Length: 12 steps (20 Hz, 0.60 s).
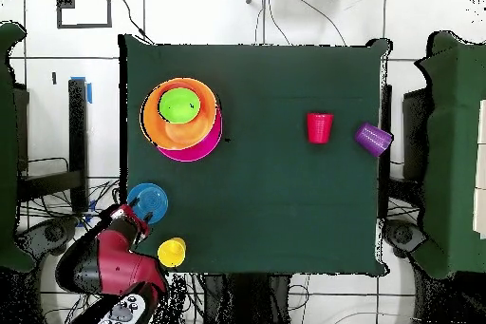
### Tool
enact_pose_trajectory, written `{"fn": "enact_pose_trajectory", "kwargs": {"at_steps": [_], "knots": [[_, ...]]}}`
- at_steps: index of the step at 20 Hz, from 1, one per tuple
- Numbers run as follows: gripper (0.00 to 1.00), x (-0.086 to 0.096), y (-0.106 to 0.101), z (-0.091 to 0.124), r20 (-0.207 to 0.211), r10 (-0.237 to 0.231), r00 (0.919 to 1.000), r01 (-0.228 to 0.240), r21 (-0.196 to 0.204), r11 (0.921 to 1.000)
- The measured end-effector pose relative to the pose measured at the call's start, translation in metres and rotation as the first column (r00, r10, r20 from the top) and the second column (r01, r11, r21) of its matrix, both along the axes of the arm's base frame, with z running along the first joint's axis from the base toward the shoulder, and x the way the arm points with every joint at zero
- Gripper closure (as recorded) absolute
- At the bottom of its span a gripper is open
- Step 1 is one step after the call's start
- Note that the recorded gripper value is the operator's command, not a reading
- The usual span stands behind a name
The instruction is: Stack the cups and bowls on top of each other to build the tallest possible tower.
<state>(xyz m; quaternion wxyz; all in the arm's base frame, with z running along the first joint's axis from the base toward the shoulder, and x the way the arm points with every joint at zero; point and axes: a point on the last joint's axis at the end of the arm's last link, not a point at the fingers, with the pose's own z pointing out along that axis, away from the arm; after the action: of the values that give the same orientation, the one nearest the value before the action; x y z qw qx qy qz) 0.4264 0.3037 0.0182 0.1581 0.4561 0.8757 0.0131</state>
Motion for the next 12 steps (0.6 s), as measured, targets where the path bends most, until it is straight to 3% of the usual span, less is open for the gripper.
{"fn": "enact_pose_trajectory", "kwargs": {"at_steps": [8, 12], "knots": [[0.00, 0.022, -0.027, -0.004, -0.070, -0.096, 0.9929, 0.099, 0.050, 0.9938], [0.00, 0.024, -0.029, -0.006, -0.087, -0.107, 0.9905, 0.112, 0.062, 0.9917]]}}
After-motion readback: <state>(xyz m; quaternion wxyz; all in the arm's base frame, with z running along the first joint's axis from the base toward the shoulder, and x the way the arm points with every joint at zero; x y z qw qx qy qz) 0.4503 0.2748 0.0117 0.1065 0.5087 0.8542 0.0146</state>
